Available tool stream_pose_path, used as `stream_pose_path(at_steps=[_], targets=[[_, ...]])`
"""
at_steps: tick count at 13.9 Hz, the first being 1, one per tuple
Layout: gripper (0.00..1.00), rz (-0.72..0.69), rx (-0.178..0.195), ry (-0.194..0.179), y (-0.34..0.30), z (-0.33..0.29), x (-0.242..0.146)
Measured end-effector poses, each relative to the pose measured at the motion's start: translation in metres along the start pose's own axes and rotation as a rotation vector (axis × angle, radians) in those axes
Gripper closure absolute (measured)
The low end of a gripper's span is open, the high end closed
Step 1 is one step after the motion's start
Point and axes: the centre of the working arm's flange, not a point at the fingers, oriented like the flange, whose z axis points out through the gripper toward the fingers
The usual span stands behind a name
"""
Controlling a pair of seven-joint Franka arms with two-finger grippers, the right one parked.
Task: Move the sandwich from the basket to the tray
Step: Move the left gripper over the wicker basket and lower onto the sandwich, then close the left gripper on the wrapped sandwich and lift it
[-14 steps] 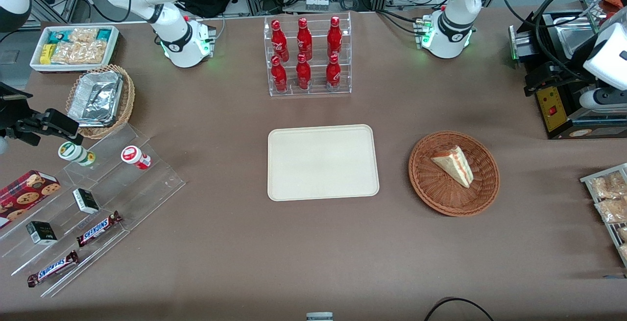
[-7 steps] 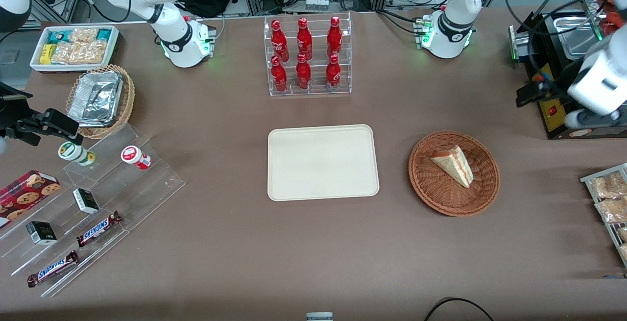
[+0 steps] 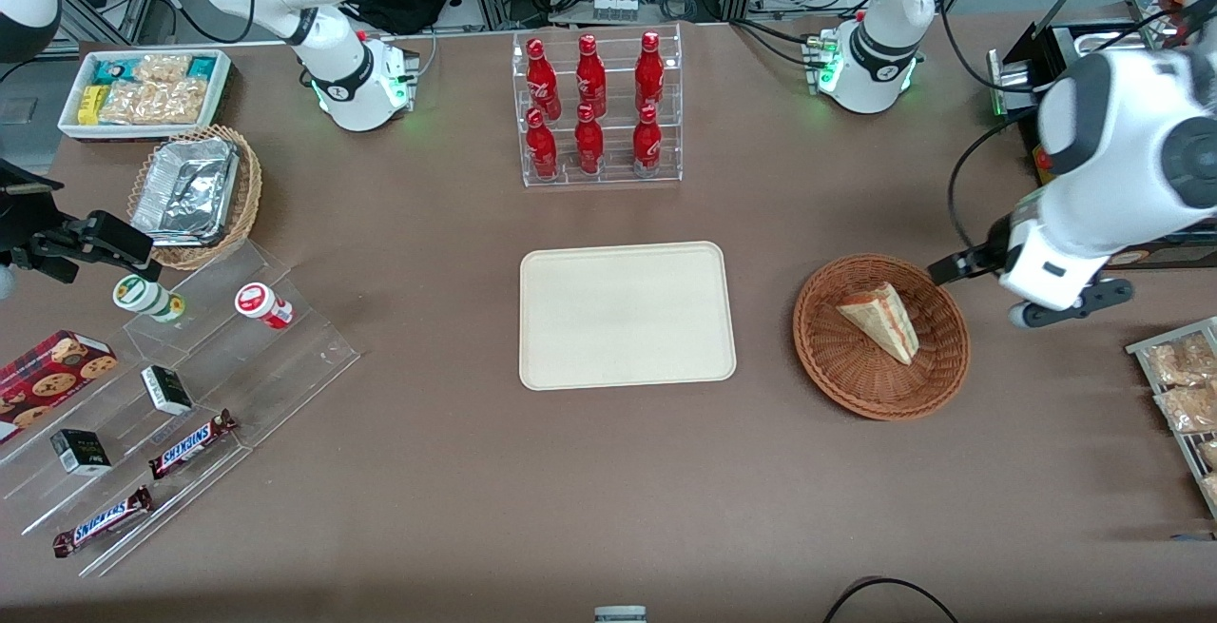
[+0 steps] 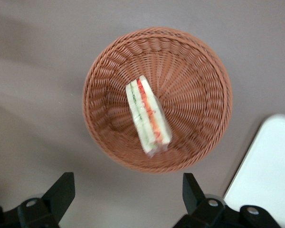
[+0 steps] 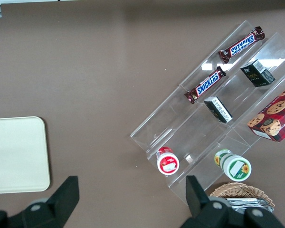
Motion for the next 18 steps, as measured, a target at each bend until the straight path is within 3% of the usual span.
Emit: stream_pose_path(at_steps=[2, 5, 9, 12, 18], targets=[[0.0, -0.196, -0.021, 0.029, 0.009, 0.021, -0.005], [0.0, -0.333, -0.035, 0.037, 0.025, 0.045, -0.013], [0.0, -0.346, -0.051, 0.04, 0.033, 0.086, -0.017], [0.0, -0.342, -0.023, 0.015, 0.028, 0.117, -0.025], [0.0, -0.35, -0.008, -0.01, 0.022, 0.145, -0.025]])
